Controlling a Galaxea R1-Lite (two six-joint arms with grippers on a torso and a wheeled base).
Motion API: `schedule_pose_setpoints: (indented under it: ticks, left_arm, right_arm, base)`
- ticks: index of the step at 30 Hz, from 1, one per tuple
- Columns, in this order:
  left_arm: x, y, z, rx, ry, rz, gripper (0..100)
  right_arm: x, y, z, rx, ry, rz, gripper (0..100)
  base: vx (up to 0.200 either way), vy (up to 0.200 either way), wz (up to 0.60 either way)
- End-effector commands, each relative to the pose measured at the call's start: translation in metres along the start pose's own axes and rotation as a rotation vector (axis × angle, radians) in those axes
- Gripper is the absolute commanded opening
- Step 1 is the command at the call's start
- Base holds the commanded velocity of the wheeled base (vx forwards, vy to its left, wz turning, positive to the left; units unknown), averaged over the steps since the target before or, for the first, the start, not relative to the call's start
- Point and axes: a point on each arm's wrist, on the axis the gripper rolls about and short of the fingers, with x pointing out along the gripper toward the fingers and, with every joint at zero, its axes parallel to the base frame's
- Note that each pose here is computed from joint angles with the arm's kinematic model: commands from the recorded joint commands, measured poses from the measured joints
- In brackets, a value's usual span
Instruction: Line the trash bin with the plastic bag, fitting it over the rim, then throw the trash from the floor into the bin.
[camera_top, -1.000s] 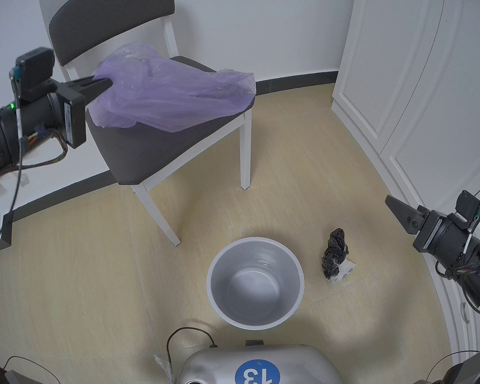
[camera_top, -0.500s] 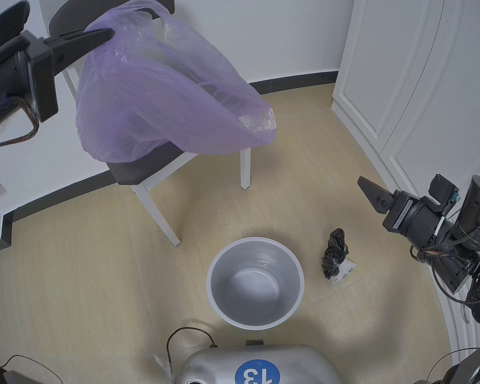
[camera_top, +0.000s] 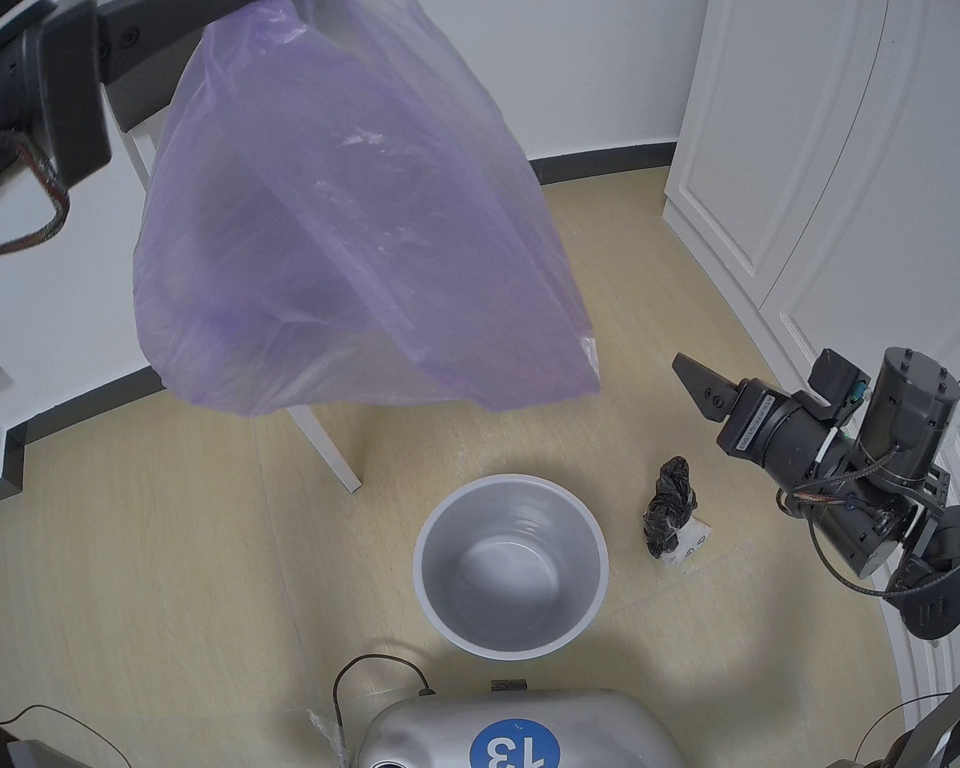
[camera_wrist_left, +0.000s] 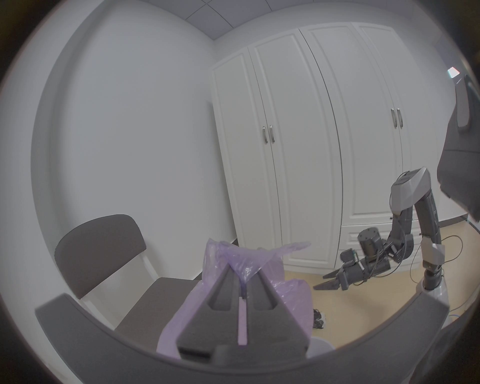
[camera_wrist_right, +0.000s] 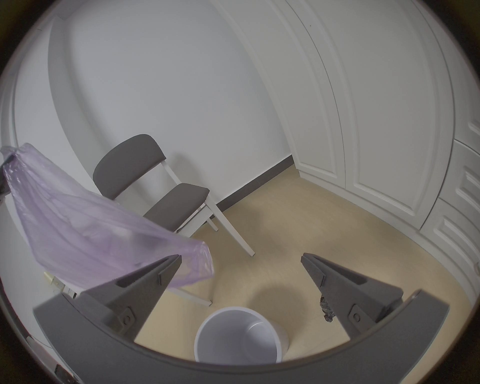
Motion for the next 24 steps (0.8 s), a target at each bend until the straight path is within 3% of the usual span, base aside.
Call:
schedule_pose_setpoints:
  ticks: [1,7,10,18,24]
  left_arm:
    - [0.004,-0.004,0.004,-0.005,-0.012,-0.018,0]
    - [0.002,-0.008,0.01,-0.017,-0.04,-0.043,0]
    - [0.001,-0.009,0.012,-0.021,-0.045,-0.048,0]
    - [0.002,-0.015,0.016,-0.031,-0.068,-0.08,0]
    - [0.008,-0.025,0.024,-0.053,-0.108,-0.12,0]
  right_arm:
    - [0.005,-0.002,-0.012,-0.013,0.042,-0.007,100]
    - [0.005,0.0,-0.036,-0.013,0.139,0.025,100]
    - [0.005,0.001,-0.039,0.047,0.164,0.044,100]
    - [0.003,-0.002,-0.043,0.064,0.215,0.097,100]
    - [0.005,-0.001,-0.044,0.227,0.301,0.2,100]
  base:
    - [0.0,0.0,0.0]
    - [0.0,0.0,0.0]
    - [0.0,0.0,0.0]
    - [0.0,0.0,0.0]
    - [0.0,0.0,0.0]
